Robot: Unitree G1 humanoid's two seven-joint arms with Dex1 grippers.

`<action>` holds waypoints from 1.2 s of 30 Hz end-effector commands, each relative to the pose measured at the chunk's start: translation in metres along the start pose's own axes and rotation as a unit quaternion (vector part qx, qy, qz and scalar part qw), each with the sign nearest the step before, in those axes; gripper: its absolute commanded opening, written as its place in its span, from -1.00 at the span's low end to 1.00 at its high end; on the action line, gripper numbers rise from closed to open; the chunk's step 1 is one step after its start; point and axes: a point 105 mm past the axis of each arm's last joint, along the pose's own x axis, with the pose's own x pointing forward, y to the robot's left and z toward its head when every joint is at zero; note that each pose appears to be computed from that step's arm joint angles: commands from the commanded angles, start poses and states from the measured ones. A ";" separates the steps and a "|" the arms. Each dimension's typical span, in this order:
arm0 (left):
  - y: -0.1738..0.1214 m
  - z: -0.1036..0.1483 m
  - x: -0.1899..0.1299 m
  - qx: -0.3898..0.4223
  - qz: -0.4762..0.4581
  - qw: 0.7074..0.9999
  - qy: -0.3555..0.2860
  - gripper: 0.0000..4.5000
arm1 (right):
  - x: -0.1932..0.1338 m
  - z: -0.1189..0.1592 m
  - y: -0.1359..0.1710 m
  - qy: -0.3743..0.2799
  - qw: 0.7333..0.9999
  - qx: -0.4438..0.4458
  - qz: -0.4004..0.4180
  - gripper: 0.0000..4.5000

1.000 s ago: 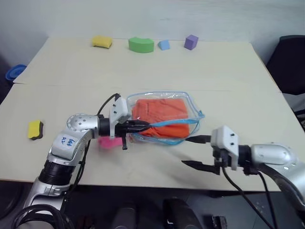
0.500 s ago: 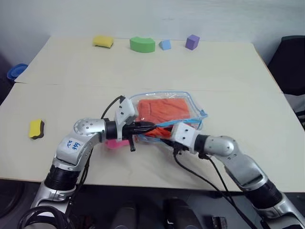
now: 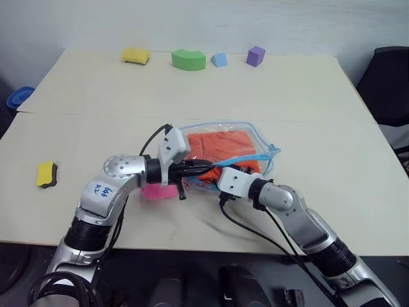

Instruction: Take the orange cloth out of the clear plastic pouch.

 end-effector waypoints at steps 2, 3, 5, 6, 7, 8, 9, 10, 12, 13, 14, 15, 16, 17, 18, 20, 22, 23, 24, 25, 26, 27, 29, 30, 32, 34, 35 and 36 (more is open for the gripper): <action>0.000 0.015 0.002 0.025 -0.006 1.000 -0.016 -1.00 | 0.007 -0.002 0.001 0.010 1.000 -0.013 -0.006 0.83; 0.000 0.015 0.002 0.026 -0.006 1.000 -0.017 -1.00 | 0.009 -0.003 0.002 0.012 1.000 -0.013 -0.006 0.83; 0.000 0.016 0.002 0.027 -0.008 0.999 -0.018 -1.00 | 0.012 -0.007 0.001 0.021 1.000 -0.017 -0.007 0.83; 0.000 0.016 0.003 0.028 -0.008 0.999 -0.018 -1.00 | 0.015 -0.011 0.000 0.028 0.999 -0.018 -0.010 0.83; 0.000 0.016 0.003 0.028 -0.009 0.999 -0.019 -1.00 | 0.017 -0.014 0.000 0.033 0.999 -0.020 -0.011 0.83; 0.000 0.017 0.003 0.029 -0.008 0.999 -0.020 -1.00 | 0.020 -0.018 0.000 0.040 0.999 -0.018 -0.009 0.83; 0.001 0.017 0.003 0.029 -0.008 0.999 -0.020 -1.00 | 0.022 -0.022 0.000 0.045 0.999 -0.015 -0.005 0.75; 0.001 0.017 0.004 0.030 -0.007 0.999 -0.021 -1.00 | 0.024 -0.024 0.001 0.047 0.999 -0.014 -0.002 0.64; 0.001 0.018 0.004 0.030 -0.005 0.999 -0.024 -1.00 | 0.026 -0.027 0.004 0.047 0.999 -0.006 0.011 0.40; 0.002 0.018 0.004 0.030 -0.003 0.999 -0.025 -1.00 | 0.026 -0.028 0.005 0.046 0.999 -0.007 0.017 0.24; 0.002 0.019 0.004 0.030 -0.001 0.999 -0.026 -1.00 | 0.026 -0.028 0.006 0.045 0.999 -0.009 0.022 0.09; 0.003 0.019 0.004 0.031 0.001 0.999 -0.026 -1.00 | 0.024 -0.029 0.008 0.044 0.999 -0.012 0.027 -0.07; 0.004 0.019 0.004 0.030 0.004 0.999 -0.027 -1.00 | 0.022 -0.029 0.009 0.042 0.999 -0.015 0.031 -0.22; 0.005 0.018 0.004 0.030 0.008 0.999 -0.027 -1.00 | 0.020 -0.029 0.010 0.041 0.998 -0.020 0.035 -0.39; 0.007 0.018 0.004 0.029 0.014 0.999 -0.028 -1.00 | 0.016 -0.028 0.013 0.037 0.998 -0.023 0.045 -0.55; 0.010 0.017 0.004 0.027 0.023 0.999 -0.027 -1.00 | 0.007 -0.026 0.020 0.026 0.997 -0.035 0.068 -0.86; 0.016 0.016 0.005 0.025 0.041 0.998 -0.028 -1.00 | -0.009 -0.024 0.031 0.009 0.991 -0.082 0.105 -0.99; 0.020 0.015 0.006 0.022 0.053 0.998 -0.028 -1.00 | -0.017 -0.022 0.034 -0.001 0.985 -0.122 0.119 -0.99; 0.023 0.014 0.006 0.020 0.060 0.998 -0.027 -1.00 | -0.024 -0.021 0.036 -0.008 0.980 -0.149 0.128 -0.99; 0.025 0.013 0.007 0.018 0.065 0.997 -0.027 -1.00 | -0.029 -0.023 0.037 -0.009 0.977 -0.165 0.137 -0.99; 0.027 0.010 0.008 0.019 0.071 0.997 -0.022 -1.00 | -0.035 -0.022 0.039 -0.017 0.971 -0.188 0.147 -0.99; 0.029 0.007 0.009 0.019 0.076 0.997 -0.016 -1.00 | -0.040 -0.020 0.041 -0.028 0.966 -0.202 0.158 -0.99; 0.032 0.000 0.012 0.024 0.083 0.996 -0.002 -1.00 | -0.048 -0.014 0.038 -0.047 0.959 -0.229 0.157 -0.99; 0.032 -0.002 0.013 0.030 0.084 0.996 0.005 -1.00 | -0.050 -0.012 0.035 -0.056 0.957 -0.241 0.154 -0.99; 0.035 -0.010 0.013 0.056 0.090 0.994 0.029 -1.00 | -0.063 -0.005 0.030 -0.080 0.947 -0.270 0.157 -0.99; 0.041 -0.015 0.012 0.061 0.103 0.992 0.038 -1.00 | -0.081 0.001 0.028 -0.104 0.937 -0.286 0.171 -0.99; 0.043 -0.016 0.012 0.059 0.107 0.992 0.039 -1.00 | -0.086 0.002 0.028 -0.110 0.934 -0.290 0.177 -0.99; 0.048 -0.016 0.012 0.058 0.118 0.991 0.039 -1.00 | -0.099 -0.002 0.031 -0.109 0.927 -0.299 0.198 -0.99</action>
